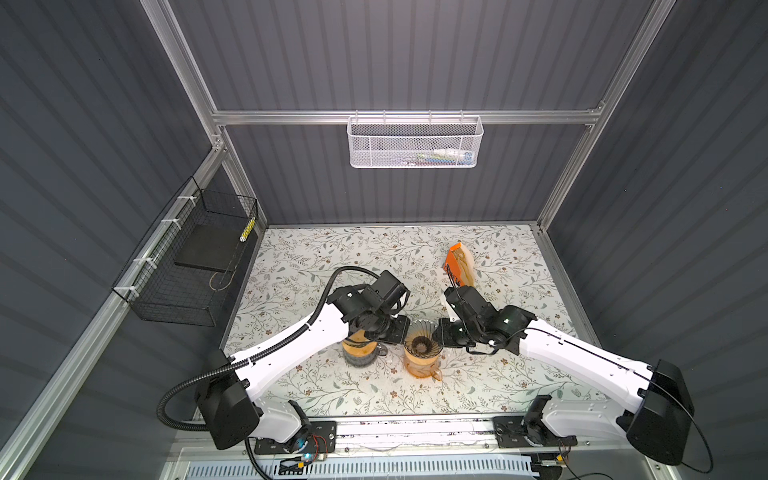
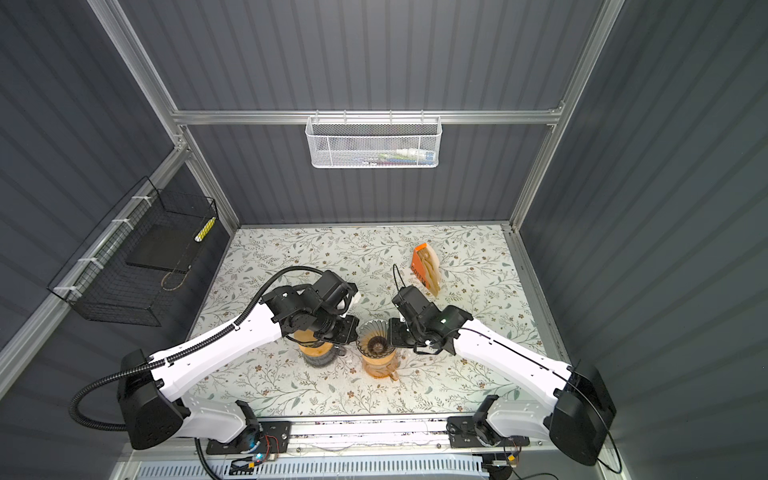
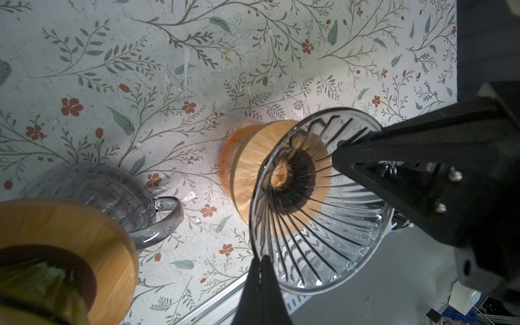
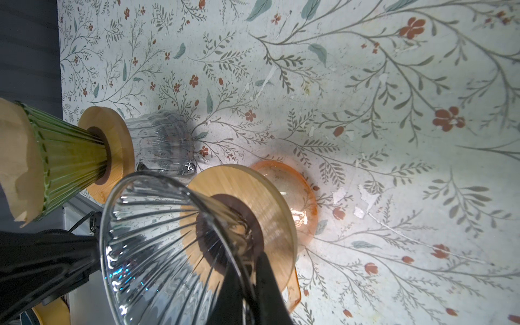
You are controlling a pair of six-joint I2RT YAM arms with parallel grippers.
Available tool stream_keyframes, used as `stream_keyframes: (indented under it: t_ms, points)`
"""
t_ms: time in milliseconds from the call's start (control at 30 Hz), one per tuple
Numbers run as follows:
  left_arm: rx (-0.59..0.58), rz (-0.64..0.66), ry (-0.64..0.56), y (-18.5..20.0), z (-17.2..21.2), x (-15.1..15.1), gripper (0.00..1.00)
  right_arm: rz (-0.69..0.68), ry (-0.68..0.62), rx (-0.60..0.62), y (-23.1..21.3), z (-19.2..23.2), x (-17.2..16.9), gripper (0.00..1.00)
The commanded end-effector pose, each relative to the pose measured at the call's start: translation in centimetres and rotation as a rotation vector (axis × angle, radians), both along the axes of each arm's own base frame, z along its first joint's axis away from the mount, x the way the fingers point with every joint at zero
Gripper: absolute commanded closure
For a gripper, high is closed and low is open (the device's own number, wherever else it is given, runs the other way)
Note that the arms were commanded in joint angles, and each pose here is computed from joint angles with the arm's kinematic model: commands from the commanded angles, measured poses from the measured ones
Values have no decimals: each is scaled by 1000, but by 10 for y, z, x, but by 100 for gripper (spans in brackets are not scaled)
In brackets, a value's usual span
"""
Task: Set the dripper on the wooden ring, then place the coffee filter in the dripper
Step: 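Open the right gripper and release the glass dripper in the ring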
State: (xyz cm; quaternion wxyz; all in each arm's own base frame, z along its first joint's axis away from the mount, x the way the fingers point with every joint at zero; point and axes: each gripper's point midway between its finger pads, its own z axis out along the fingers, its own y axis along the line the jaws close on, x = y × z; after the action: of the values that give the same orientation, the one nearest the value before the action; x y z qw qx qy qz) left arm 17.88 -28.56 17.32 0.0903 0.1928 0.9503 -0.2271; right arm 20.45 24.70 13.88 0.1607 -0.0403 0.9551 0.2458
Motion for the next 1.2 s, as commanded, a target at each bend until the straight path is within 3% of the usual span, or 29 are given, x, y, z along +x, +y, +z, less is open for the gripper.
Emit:
stream_keyframes:
  t_ms: [0,767,1167]
  points:
    - [27,-43,82,-11,-24,-17,99,1,68,-178,-27,-34,-16,100]
    - [-6,-42,48,-16,-2,-13,98,0,51,-131,-20,-20,-13,100]
    - [-37,-28,10,-20,14,-7,97,3,27,-109,-17,-7,-10,89]
